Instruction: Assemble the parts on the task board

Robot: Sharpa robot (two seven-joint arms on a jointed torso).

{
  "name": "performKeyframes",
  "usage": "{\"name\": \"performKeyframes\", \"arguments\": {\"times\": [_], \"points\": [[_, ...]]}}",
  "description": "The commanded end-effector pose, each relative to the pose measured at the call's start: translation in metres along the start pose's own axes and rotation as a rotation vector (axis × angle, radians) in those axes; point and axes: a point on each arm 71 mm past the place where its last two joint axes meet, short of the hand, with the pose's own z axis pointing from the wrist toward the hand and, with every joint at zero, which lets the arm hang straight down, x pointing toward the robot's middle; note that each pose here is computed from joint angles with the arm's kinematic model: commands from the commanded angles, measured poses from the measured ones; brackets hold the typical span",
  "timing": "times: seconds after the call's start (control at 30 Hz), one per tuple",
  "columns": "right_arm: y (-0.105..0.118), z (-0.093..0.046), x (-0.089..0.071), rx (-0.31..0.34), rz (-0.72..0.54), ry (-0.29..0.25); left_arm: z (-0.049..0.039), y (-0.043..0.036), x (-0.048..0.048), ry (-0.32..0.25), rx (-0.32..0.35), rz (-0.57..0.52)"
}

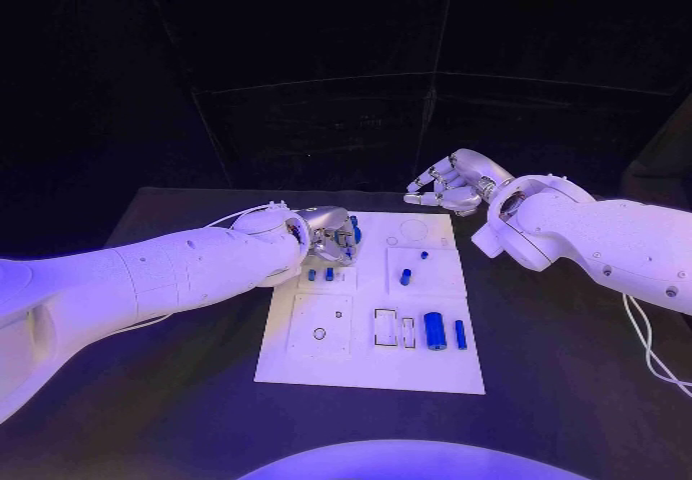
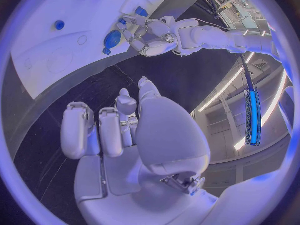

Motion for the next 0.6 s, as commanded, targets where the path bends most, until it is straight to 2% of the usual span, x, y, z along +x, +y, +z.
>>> {"name": "performKeyframes", "arguments": {"times": [0.03,0.3,0.6], "points": [[0.002,0.001,0.0,-0.013,0.002,0.001,-0.0017,-0.0025,-0.0047,-0.039,0.031,-0.033],[0.002,0.001,0.0,-0.013,0.002,0.001,-0.0105,0.0013,-0.0105,-0.033,0.034,-0.065],[0.002,0.001,-0.001,-0.012,0.002,0.002,-0.0235,0.0171,-0.0139,-0.013,0.0,-0.077]]}}
